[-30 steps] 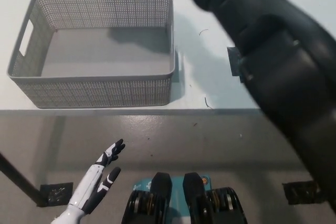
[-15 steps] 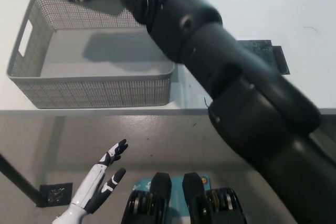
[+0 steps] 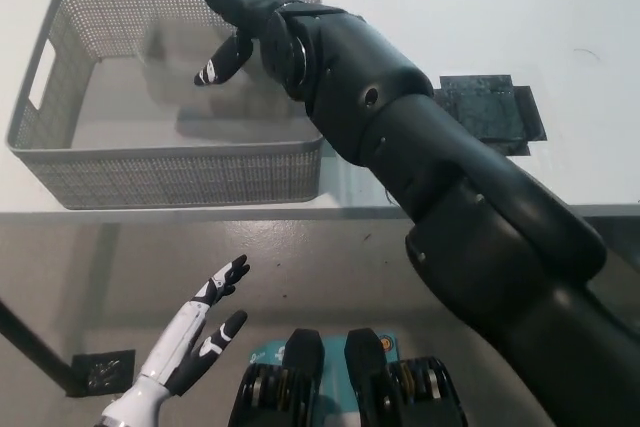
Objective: Use the right hand to pick up a small rectangular container and put it into a bigger container on the left side
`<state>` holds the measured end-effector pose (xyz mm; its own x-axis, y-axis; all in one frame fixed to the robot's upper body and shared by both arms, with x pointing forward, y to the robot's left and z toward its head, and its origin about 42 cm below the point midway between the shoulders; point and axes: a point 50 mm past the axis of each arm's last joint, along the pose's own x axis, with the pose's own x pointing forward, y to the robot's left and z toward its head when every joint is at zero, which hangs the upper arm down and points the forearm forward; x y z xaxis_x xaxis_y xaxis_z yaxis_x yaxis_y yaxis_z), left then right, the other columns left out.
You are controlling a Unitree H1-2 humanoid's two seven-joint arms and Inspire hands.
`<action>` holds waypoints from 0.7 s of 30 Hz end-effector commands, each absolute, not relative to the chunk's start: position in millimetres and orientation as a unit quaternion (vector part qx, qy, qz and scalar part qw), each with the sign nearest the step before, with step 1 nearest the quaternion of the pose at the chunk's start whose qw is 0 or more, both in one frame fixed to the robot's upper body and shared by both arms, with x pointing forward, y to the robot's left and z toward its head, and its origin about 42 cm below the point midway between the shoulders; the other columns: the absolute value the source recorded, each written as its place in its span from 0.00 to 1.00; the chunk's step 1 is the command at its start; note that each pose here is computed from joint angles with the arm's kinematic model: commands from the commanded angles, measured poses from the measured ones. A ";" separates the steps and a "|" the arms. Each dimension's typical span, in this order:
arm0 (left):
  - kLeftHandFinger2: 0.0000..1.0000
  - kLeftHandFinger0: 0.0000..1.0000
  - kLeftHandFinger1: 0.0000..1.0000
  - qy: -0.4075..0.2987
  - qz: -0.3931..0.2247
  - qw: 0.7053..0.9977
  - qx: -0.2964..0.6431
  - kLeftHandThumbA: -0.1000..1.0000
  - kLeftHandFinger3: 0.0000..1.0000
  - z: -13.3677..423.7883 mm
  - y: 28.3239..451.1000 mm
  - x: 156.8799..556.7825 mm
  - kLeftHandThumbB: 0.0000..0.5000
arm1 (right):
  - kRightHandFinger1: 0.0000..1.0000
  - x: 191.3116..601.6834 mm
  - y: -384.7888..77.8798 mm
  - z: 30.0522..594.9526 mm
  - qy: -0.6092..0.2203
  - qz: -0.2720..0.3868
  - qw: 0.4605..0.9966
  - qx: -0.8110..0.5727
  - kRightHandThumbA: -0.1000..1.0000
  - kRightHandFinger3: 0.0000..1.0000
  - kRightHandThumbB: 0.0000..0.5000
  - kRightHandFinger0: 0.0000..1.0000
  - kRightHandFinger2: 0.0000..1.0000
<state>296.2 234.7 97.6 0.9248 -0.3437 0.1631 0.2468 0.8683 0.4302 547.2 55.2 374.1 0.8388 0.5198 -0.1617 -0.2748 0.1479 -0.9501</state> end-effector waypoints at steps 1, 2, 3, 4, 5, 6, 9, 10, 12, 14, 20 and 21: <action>1.00 1.00 1.00 -0.140 -0.164 0.953 0.215 0.96 1.00 109.3 236.8 301.1 0.27 | 1.00 544.3 68.0 435.4 -0.154 0.255 0.746 -0.596 0.95 1.00 1.00 1.00 1.00; 1.00 1.00 1.00 -0.140 -0.165 0.953 0.213 0.96 1.00 108.9 236.9 300.7 0.28 | 1.00 544.1 68.3 441.7 -0.161 0.253 0.747 -0.593 0.99 1.00 1.00 1.00 1.00; 1.00 1.00 1.00 -0.140 -0.164 0.953 0.215 0.96 1.00 108.7 236.9 300.6 0.28 | 1.00 543.9 68.4 449.3 -0.169 0.250 0.749 -0.590 1.00 1.00 1.00 1.00 1.00; 1.00 1.00 1.00 -0.139 -0.165 0.952 0.218 0.97 1.00 109.0 236.8 300.4 0.28 | 1.00 543.6 68.4 457.6 -0.178 0.248 0.757 -0.578 1.00 1.00 1.00 1.00 1.00; 1.00 1.00 1.00 -0.139 -0.166 0.952 0.219 0.97 1.00 109.0 236.7 300.3 0.29 | 1.00 543.3 68.2 465.4 -0.189 0.244 0.761 -0.571 1.00 1.00 1.00 1.00 1.00; 1.00 1.00 1.00 -0.137 -0.167 0.952 0.216 0.97 1.00 108.9 237.4 300.6 0.29 | 1.00 542.4 68.4 476.5 -0.205 0.239 0.762 -0.566 1.00 1.00 1.00 1.00 1.00; 1.00 1.00 1.00 -0.138 -0.167 0.952 0.216 0.97 1.00 109.0 236.4 301.9 0.29 | 1.00 540.4 66.1 505.2 -0.235 0.227 0.759 -0.563 1.00 1.00 1.00 1.00 1.00; 1.00 1.00 1.00 -0.138 -0.168 0.952 0.217 0.97 1.00 109.3 235.4 302.5 0.29 | 1.00 539.4 63.5 520.1 -0.249 0.223 0.765 -0.550 1.00 1.00 1.00 1.00 1.00; 1.00 1.00 1.00 -0.139 -0.168 0.951 0.220 0.99 1.00 109.0 235.4 302.7 0.29 | 1.00 538.0 55.0 546.6 -0.282 0.220 0.784 -0.507 0.96 1.00 1.00 1.00 1.00; 1.00 1.00 1.00 -0.144 -0.168 0.950 0.222 0.99 1.00 110.0 233.6 304.3 0.29 | 1.00 536.4 40.0 578.2 -0.316 0.212 0.801 -0.461 0.94 1.00 0.99 1.00 1.00; 1.00 1.00 1.00 -0.152 -0.160 0.951 0.218 0.97 1.00 114.1 237.5 307.0 0.28 | 1.00 514.1 -52.9 669.6 -0.452 0.151 0.774 -0.418 0.99 1.00 0.77 1.00 1.00; 1.00 1.00 1.00 -0.152 -0.161 0.951 0.217 0.96 1.00 114.1 237.4 307.3 0.26 | 1.00 508.9 -70.3 672.6 -0.469 0.141 0.765 -0.418 1.00 1.00 0.74 1.00 1.00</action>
